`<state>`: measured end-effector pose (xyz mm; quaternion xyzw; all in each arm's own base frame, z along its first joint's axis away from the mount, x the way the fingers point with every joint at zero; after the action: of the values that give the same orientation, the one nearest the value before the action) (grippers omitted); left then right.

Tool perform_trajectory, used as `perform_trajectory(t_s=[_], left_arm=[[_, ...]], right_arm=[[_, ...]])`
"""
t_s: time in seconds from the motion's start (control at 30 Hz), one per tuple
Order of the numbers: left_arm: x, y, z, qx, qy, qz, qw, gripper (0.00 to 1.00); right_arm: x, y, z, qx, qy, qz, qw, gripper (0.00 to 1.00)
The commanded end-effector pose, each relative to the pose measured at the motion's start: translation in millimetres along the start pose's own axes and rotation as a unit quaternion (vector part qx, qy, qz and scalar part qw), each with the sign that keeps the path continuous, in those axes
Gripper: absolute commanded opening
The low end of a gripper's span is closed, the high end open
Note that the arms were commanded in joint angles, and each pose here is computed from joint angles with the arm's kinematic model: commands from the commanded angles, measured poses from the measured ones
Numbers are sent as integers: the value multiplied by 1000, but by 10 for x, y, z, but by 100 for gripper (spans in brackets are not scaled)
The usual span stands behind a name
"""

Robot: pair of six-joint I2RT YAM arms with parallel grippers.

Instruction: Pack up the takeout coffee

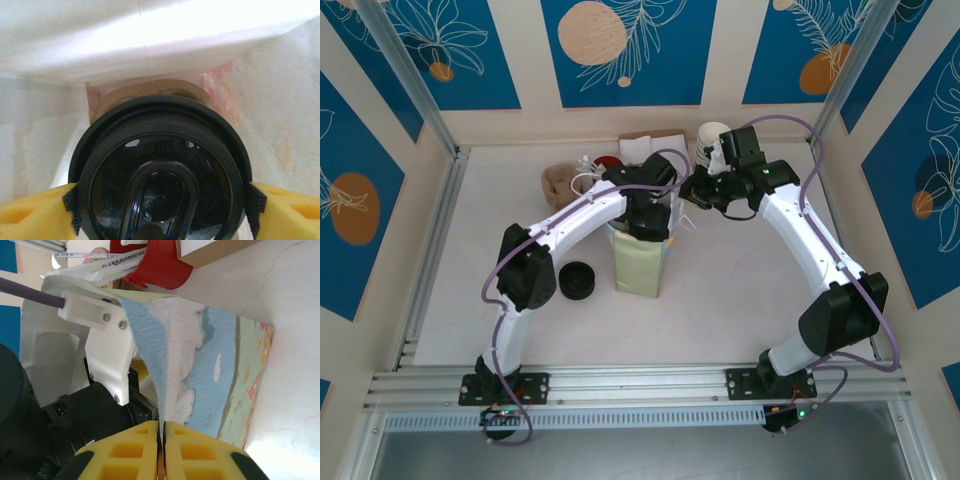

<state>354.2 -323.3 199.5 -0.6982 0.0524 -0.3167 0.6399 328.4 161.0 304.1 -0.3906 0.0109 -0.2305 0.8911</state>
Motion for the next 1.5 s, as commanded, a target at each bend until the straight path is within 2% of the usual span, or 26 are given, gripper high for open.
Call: perform_trajectory(t_s=[0.0, 0.23, 0.73, 0.87, 1.1, 1.47], left_arm=[[-2, -136, 0, -4, -12, 7, 1000, 86], [10, -271, 15, -4, -26, 3, 1000, 100], [-46, -401, 135, 27, -60, 12, 998, 99], [-4, -444, 136, 12, -71, 0, 997, 99], [97, -600, 83, -23, -75, -29, 997, 99], [129, -896, 69, -35, -80, -49, 995, 99]], right_arm=[[-11, -76, -1, -35, -22, -2, 999, 8], [-14, -140, 55, -75, -62, -7, 995, 6], [-5, -242, 165, -172, -156, -17, 973, 4], [-31, -241, 155, -186, -167, -15, 968, 4], [-39, -209, 210, -167, -151, -11, 974, 4], [-11, -186, 314, -141, -118, -3, 983, 3]])
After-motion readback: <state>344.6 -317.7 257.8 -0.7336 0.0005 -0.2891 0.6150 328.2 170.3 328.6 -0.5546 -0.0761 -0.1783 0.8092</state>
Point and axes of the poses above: each hand's point on the last joint's axis, 136 mm out from that joint toward the fingers, its own y axis out along the fingers, its own z axis along the line the jaws close on, x = y × z, the point moved 6 cm from there along -y, back along the fingers, and after that the axes turned 12 degrees about y, right-handed, at the moved point
